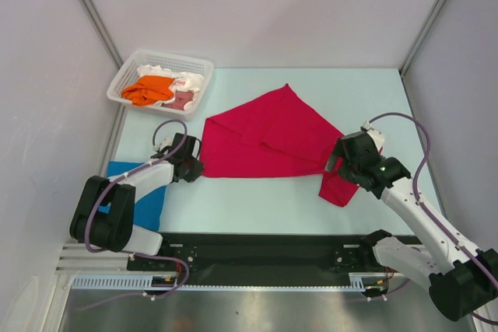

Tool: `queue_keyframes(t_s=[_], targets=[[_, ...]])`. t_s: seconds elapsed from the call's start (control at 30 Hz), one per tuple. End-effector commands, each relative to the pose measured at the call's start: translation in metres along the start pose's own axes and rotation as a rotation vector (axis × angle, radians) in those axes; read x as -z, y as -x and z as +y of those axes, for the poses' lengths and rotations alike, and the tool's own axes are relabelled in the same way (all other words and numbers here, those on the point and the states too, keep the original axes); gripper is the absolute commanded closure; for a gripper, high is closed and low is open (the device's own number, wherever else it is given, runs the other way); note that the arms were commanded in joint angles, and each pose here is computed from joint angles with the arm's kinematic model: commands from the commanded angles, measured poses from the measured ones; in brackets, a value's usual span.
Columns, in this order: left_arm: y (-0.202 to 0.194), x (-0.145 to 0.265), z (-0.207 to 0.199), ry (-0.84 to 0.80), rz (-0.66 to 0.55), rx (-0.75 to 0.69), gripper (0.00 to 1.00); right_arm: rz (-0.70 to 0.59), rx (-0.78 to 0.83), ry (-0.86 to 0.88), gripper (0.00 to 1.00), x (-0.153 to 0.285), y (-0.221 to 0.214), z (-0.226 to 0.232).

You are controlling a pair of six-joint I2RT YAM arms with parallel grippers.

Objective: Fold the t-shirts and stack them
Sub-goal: Flatten the tshirt out

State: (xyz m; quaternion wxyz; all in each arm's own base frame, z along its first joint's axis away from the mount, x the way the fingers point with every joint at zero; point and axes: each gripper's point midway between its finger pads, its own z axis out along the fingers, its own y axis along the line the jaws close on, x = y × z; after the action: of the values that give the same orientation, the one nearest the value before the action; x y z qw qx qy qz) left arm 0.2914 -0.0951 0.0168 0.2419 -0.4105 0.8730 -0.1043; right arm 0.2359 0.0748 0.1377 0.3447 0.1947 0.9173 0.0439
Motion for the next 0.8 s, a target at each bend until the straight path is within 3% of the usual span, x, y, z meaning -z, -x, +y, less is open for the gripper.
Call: queue_keyframes(t_s=[0.0, 0.07, 0.23, 0.33, 0.57, 0.77], targets=[[0.006, 0.001, 0.016, 0.035, -0.052, -0.017, 0.89, -0.025, -0.081, -0.085, 0.03, 0.002, 0.004, -0.011], [0.010, 0.006, 0.013, 0.008, -0.067, -0.034, 1.00, -0.010, -0.141, -0.123, 0.03, -0.002, -0.001, -0.015], [0.017, 0.029, 0.001, -0.098, -0.128, -0.115, 1.00, -0.012, -0.265, -0.219, 0.12, -0.013, -0.009, -0.025], [0.015, 0.038, -0.007, -0.182, -0.137, -0.151, 0.98, -0.023, -0.328, -0.249, 0.25, -0.024, -0.015, -0.025], [0.002, 0.040, -0.019, -0.329, -0.114, -0.176, 0.91, 0.022, -0.296, -0.309, 0.32, -0.048, -0.037, -0.013], [-0.007, 0.033, -0.023, -0.344, -0.070, -0.184, 0.97, 0.032, -0.250, -0.358, 0.49, -0.067, -0.055, -0.008]])
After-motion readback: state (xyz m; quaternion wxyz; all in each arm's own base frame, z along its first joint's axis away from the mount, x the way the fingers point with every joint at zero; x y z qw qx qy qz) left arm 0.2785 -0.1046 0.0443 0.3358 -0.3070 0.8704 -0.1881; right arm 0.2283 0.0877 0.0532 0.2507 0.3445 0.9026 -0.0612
